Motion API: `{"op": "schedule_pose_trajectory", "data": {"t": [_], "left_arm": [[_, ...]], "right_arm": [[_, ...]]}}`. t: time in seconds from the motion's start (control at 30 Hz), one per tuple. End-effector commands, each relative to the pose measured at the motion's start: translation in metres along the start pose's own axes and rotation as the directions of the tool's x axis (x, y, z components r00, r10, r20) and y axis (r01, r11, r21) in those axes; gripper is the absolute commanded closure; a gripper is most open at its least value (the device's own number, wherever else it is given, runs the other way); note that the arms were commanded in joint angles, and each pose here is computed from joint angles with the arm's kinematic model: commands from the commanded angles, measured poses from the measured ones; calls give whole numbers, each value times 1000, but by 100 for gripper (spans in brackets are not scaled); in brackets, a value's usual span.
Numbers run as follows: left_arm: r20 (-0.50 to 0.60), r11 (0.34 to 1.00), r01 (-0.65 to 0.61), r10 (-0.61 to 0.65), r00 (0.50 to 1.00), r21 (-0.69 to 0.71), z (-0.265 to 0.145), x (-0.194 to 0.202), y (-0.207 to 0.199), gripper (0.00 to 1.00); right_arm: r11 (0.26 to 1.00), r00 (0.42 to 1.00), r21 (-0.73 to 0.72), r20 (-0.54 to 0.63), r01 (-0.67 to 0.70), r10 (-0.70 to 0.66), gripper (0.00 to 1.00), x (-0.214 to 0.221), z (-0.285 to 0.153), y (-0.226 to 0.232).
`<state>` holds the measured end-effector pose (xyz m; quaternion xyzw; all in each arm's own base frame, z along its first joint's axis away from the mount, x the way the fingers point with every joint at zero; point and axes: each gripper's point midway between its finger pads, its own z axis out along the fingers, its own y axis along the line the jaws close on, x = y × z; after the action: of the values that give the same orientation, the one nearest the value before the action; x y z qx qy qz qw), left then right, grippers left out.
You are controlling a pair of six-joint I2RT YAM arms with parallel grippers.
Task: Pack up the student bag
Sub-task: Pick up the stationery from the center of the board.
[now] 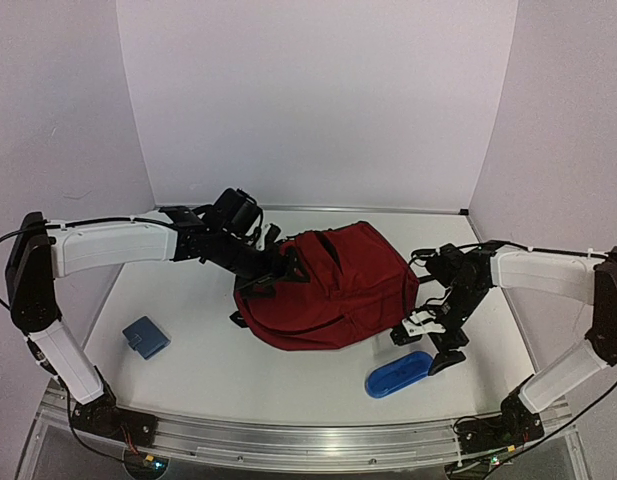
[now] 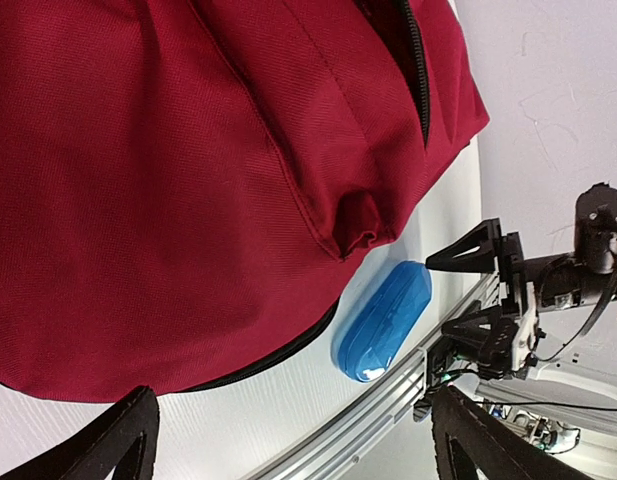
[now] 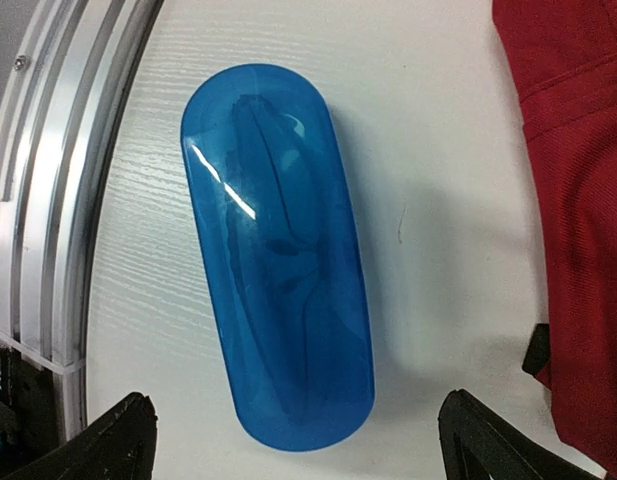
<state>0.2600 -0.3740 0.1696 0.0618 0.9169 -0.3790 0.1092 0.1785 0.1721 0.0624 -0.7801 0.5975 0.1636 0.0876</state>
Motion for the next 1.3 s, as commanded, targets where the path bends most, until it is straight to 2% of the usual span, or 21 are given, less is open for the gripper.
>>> {"op": "schedule_pose_trajectory", "data": {"t": [0.0,0.23,0.47,0.67,0.77,0.9,1.0,1.27], "left_arm": [[73,999,-1,-2,997,41,-16,-17,-21,5],[106,999,20,-23,994,28,-26,-17,-18,5],[127,1000,23,-26,992,21,-30,-19,-17,3],[104,1000,15,-18,994,24,-29,-19,-21,1],[48,999,-3,1,999,49,-26,-13,-28,0],[-95,984,-51,68,993,172,-15,4,-51,3],[-214,954,-69,136,967,292,-10,20,-76,4],[-367,879,-72,270,890,472,-2,47,-125,4]], "right_arm": [[1000,999,26,-33,16,-16,4,5,22,-14],[999,995,15,-90,44,-43,13,19,43,-17],[991,987,75,-128,111,-101,27,24,48,-16],[983,988,118,-81,141,-132,43,5,30,-18],[977,987,142,-8,161,-162,46,-21,3,-19],[956,968,191,70,222,-239,49,-56,-33,-18],[930,943,230,101,287,-316,50,-77,-54,-15],[858,881,294,93,420,-463,51,-118,-84,-16]]}}
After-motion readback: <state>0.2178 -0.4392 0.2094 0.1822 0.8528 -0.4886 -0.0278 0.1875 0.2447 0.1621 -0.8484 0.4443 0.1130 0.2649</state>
